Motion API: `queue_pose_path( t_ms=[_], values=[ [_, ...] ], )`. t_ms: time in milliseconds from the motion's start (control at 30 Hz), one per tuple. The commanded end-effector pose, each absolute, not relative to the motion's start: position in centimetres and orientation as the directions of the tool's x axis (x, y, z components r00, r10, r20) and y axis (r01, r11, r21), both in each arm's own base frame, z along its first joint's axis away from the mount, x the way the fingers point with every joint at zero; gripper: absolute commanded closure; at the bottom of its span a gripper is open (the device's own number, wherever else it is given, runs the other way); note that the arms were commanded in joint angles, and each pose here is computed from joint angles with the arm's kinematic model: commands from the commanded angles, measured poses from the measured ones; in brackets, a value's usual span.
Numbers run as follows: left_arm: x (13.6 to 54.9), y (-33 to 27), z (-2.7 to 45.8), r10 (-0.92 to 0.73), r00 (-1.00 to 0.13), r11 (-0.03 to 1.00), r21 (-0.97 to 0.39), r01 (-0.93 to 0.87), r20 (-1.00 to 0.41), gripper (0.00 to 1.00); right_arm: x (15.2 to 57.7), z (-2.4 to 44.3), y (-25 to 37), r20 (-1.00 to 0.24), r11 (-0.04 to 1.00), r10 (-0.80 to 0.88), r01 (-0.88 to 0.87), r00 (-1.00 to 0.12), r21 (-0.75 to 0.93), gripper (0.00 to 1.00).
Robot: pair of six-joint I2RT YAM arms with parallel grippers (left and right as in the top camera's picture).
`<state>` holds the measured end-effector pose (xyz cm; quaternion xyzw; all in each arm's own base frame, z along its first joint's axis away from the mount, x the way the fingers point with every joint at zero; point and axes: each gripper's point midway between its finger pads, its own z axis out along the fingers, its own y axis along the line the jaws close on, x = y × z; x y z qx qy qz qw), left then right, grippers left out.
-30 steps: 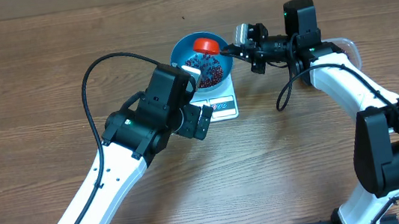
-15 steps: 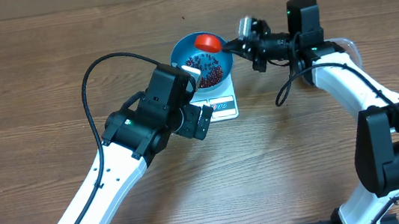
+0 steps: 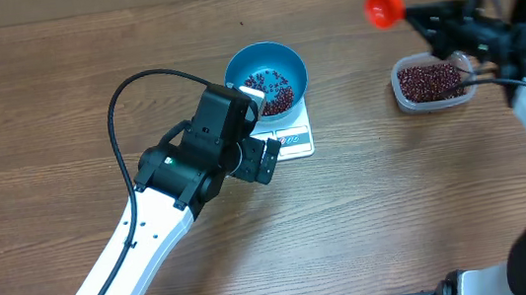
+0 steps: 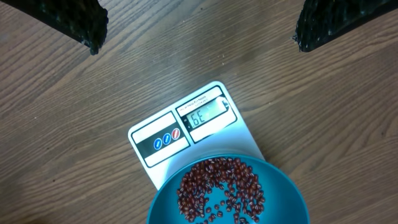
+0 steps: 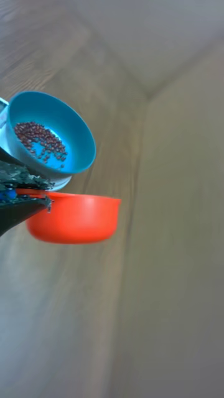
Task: Scoop item into bowl and weigh 150g on scale
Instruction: 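Move the empty red scoop back to the bean tub with the right gripper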
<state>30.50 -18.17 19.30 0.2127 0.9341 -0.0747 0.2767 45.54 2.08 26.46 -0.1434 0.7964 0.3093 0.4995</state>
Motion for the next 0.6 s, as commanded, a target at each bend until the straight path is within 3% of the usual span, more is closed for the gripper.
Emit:
queue_pose_path(
  t_ms=[0,333,567],
  values=[
    [30.7,-18.4,19.5,0.376,-0.744,0.888,-0.014,0.459,-0.553,0.00,43.7,27.9,-2.6,-0.842,0.852,0.180,-0.348,-0.509,0.392,0.96],
    [30.7,-18.4,19.5,0.376,-0.744,0.888,-0.014,0.459,-0.553,0.00,39.2,21.3,-7.4,-0.646,0.959,0.214,0.032,-0.733,0.281,0.96],
    [30.7,-18.4,19.5,0.376,-0.744,0.888,-0.014,0.459,-0.553,0.00,37.9,20.2,-7.4,-0.596,0.963,0.204,0.050,-0.777,0.265,0.96]
  ],
)
